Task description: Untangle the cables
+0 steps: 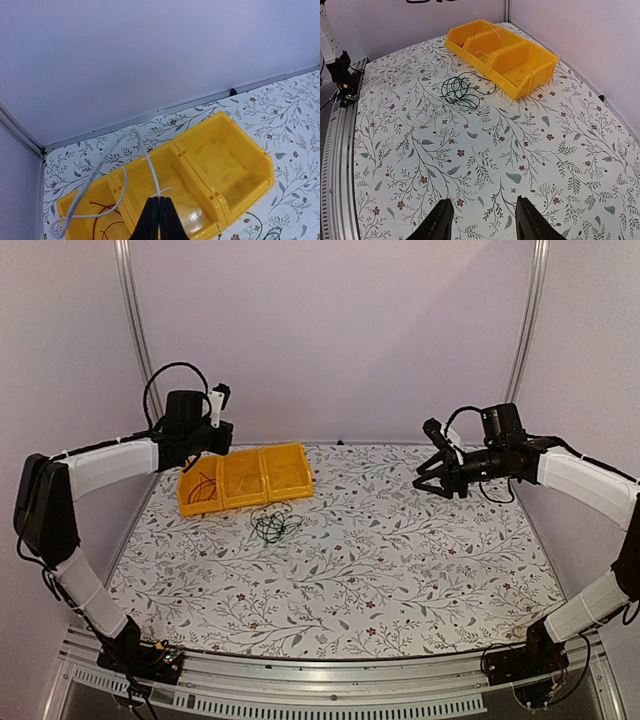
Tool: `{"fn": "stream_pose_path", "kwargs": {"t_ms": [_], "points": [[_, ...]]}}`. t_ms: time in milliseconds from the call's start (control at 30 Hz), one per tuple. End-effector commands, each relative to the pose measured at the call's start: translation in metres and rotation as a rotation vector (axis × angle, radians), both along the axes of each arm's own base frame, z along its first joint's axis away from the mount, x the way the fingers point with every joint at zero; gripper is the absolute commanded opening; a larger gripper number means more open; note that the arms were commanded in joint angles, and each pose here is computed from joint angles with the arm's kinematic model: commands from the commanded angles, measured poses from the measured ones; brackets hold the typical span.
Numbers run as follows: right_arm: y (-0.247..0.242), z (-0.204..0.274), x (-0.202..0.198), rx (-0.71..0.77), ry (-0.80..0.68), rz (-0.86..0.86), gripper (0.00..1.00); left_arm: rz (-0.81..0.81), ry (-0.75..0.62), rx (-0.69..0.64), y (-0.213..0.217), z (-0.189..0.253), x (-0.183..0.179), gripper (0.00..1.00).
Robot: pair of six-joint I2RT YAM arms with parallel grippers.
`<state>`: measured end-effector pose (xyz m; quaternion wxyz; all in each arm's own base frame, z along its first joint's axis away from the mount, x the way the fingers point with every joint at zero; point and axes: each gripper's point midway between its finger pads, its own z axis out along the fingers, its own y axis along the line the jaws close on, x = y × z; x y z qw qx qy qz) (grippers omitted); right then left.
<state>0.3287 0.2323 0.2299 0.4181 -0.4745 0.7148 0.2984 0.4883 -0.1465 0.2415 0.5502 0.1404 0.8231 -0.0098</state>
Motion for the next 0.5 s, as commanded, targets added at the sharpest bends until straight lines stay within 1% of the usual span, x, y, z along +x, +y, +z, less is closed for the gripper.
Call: {"fn": "stream_pose_path", "kwargs": {"t_ms": [0,300,467], "points": [[-0.001,-0.007,0.003,-0.005,0.0,0.007,0.46,0.007,0.003,-0.054,-0.004,-0.017,0.018,0.0],[0.0,-0.013,0.003,-0.012,0.008,0.012,0.46,0.02,0.179,-0.094,-0.011,-0.092,0.034,0.0],[0.0,-0.017,0.003,-0.013,0.02,0.018,0.46,0.007,0.252,-0.145,-0.016,-0.117,0.036,0.0]]}}
